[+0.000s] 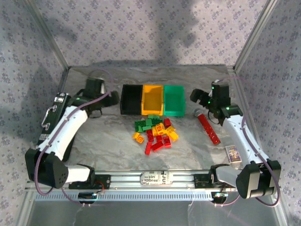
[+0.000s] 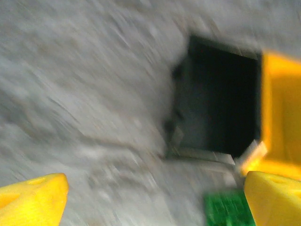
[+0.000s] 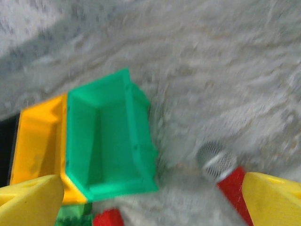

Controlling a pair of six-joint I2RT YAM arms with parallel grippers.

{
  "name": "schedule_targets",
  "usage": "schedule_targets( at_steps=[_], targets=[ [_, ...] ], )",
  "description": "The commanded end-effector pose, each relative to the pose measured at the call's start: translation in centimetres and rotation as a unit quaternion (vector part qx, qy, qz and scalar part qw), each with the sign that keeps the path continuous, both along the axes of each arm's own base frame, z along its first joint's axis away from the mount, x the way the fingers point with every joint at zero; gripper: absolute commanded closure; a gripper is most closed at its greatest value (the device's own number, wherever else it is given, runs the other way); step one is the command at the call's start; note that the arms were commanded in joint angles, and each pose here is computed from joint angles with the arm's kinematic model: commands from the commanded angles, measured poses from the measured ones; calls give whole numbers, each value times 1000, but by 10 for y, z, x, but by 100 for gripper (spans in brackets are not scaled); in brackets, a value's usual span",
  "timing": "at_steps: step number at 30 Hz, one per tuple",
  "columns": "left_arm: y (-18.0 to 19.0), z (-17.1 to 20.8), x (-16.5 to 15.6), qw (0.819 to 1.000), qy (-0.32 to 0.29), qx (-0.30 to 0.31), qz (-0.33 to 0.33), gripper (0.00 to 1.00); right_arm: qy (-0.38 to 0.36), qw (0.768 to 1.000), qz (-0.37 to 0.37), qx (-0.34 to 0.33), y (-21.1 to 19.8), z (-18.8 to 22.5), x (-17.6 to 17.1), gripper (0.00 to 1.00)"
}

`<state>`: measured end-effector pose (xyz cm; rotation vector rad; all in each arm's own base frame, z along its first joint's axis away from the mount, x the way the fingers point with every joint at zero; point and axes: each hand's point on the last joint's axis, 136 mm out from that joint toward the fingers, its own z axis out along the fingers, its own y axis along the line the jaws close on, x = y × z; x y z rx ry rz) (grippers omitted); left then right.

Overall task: Sort the legos into containers by color
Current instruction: Pick up the lego from the middle-left of the table.

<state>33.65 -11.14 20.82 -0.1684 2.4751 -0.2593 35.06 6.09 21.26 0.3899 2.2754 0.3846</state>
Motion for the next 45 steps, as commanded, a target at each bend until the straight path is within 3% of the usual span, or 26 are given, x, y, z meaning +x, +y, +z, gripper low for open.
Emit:
schedule_targets(
  at_steps=[1,4,6,7,9,12,17,21,32,45],
  targets=[
    [-17,-4,-51,996,82,22,-23,5,63,998,-1,-4,8,-5,-24,1],
    [-41,-12,-75,992,98,42,-67,6,101,994,12,-33,15,-6,-32,1],
    [-56,-22,-89,990,102,42,-91,9,134,987,-79,-38,-5,-9,-41,1],
    [-62,-27,-93,989,103,39,-99,10,150,985,-82,-21,-2,-4,-48,1],
    [-75,-39,-104,987,103,21,-119,14,152,988,-2,28,20,-18,-51,1],
    [-89,-55,-116,985,95,15,-141,15,124,988,51,73,45,-26,-59,1],
    [-105,-79,-140,979,84,26,-183,16,106,991,80,-12,51,-37,-81,1],
    [-108,-93,-156,977,87,31,-190,19,105,989,94,-34,59,-34,-101,1],
    [-132,-94,-177,973,86,-21,-212,30,80,989,117,-31,84,-34,-140,9],
    [-172,-128,-179,960,133,29,-243,39,83,989,113,-42,88,-54,-154,21]
  ],
)
